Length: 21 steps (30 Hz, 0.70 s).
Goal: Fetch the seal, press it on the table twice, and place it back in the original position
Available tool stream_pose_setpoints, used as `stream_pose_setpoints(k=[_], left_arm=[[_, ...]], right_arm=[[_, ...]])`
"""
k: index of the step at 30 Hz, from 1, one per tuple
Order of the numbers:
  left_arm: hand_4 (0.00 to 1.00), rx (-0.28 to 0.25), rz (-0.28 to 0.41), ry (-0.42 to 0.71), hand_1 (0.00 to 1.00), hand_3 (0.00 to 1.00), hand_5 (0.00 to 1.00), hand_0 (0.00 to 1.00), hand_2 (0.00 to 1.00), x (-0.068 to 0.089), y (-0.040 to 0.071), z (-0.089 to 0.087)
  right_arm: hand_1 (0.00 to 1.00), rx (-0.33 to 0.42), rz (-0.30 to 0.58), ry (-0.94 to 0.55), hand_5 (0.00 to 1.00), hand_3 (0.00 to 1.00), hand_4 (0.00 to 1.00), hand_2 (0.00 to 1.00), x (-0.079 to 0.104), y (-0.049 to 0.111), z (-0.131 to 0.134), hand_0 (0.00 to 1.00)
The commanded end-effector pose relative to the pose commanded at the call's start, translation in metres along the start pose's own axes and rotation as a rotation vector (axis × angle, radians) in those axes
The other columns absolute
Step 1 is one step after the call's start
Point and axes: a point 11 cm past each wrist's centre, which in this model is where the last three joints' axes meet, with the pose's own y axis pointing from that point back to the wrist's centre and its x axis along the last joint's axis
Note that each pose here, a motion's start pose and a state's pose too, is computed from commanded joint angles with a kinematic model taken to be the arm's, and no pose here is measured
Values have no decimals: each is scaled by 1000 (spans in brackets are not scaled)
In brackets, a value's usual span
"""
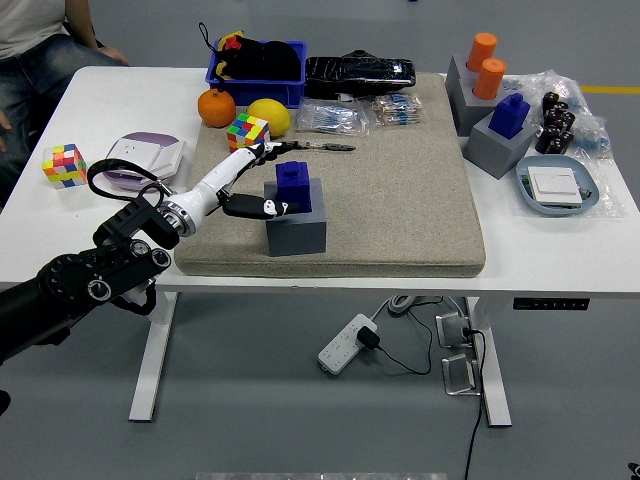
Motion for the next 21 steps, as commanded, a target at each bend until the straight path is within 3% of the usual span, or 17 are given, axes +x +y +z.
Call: stream_pose_setpoints(k=[4, 5, 10, 11, 16, 17, 21], left_arm=[[888, -8, 8, 15, 869, 834, 2, 871, 851, -3, -2, 3], [850, -9, 10, 16, 806, 808, 2, 828, 778, -3, -2, 3], [850, 10, 15, 30, 806, 808, 2, 828, 778, -5, -3, -1], [833, 14, 17, 38, 728, 790, 2, 773, 676, -5, -3, -2], [833, 23, 26, 63, 728, 790, 2, 773, 676, -5, -3, -4], [815, 26, 27, 73, 630, 755, 2, 684, 590, -5, -3, -5], [815, 34, 25, 104, 630, 755, 2, 684, 590, -5, -3, -5]], right_arm=[[699, -1, 1, -2, 482, 655, 714, 654, 1, 0, 1, 783], [699, -2, 1, -2, 482, 654, 714, 654, 1, 0, 1, 784], [699, 1, -2, -3, 482, 654, 714, 654, -1, 0, 0, 784], [698, 1, -3, -3, 482, 654, 714, 654, -2, 0, 0, 786], [698, 1, -3, -4, 482, 654, 714, 654, -2, 0, 0, 786], [698, 1, -3, -4, 482, 654, 714, 654, -2, 0, 1, 783], [698, 2, -3, -5, 482, 654, 714, 654, -2, 0, 0, 783]])
